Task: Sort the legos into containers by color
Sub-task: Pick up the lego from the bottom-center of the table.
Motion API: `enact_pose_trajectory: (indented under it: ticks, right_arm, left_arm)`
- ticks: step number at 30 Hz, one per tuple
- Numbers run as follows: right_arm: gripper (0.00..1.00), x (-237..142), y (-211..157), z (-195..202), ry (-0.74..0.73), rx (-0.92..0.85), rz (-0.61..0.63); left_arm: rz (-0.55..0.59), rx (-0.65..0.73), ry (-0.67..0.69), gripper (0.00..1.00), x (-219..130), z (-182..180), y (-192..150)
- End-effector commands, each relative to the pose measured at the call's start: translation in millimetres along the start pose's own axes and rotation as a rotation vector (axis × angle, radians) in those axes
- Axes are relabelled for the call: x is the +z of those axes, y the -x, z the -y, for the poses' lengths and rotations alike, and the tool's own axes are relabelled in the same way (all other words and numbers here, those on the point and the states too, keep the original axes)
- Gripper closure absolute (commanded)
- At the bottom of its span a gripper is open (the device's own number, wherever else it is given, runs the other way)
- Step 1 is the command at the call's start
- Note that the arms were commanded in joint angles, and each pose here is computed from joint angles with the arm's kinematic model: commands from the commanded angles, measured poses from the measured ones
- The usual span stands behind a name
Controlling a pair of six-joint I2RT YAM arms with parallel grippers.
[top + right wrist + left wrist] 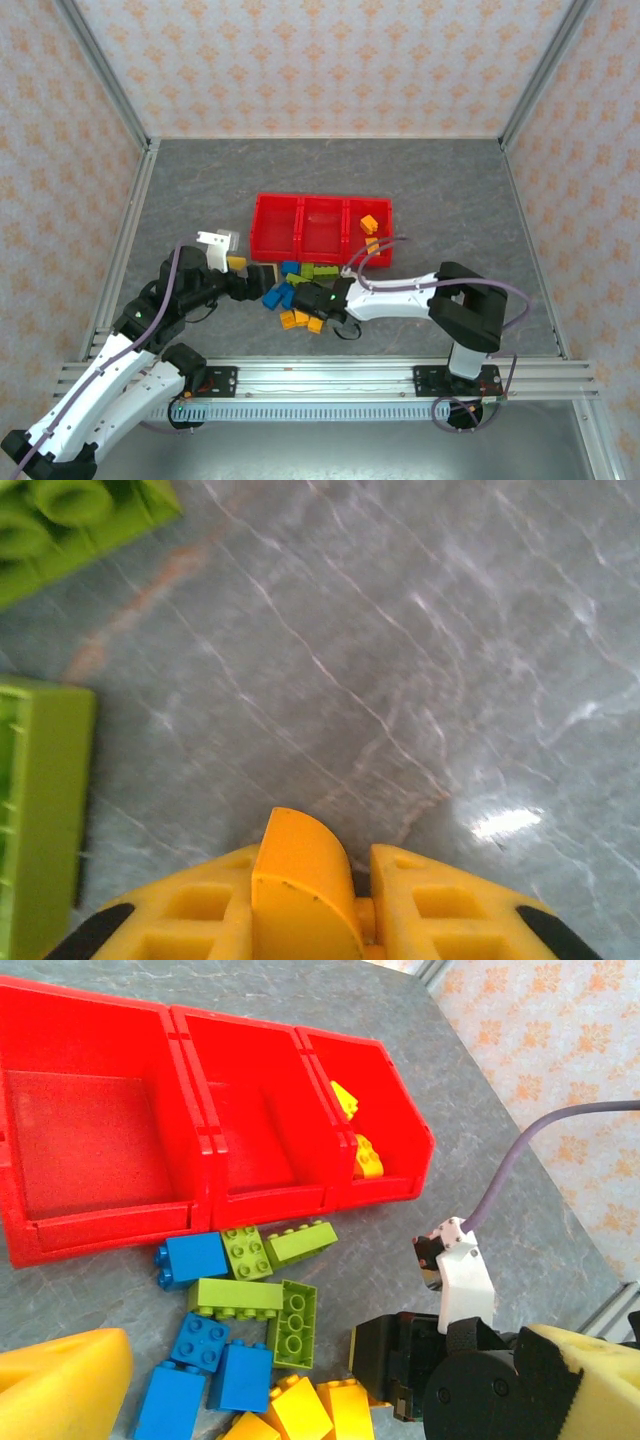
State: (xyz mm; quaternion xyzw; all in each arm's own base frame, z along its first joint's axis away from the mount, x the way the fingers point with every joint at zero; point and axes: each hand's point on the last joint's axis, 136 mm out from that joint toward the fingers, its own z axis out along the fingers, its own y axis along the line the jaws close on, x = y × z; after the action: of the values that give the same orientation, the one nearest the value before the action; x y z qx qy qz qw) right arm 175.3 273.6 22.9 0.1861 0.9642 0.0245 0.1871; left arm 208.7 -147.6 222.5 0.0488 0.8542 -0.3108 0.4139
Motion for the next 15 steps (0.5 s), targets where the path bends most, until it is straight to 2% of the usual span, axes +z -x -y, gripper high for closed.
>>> enact_pose_trajectory:
  ticks: [1, 8, 12, 15]
  right_arm:
    - [0.77, -18, 33, -17, 0.028, -0.057, 0.141]
    - [0.82, -80, 97, -48, 0.121, -0.126, 0.300]
    - [0.82, -117, 150, -59, 0.164, -0.163, 0.405]
    - [0.82, -128, 189, -57, 0.152, -0.212, 0.449]
  left_arm:
    - [0.033, 0.000, 0.037, 0.01, -5, -3, 8]
    - [0.071, -0.005, 0.058, 0.01, -11, -6, 13]
    - [0.094, 0.002, 0.046, 0.01, -15, -4, 16]
    - [0.097, 0.007, 0.028, 0.01, -16, -1, 16]
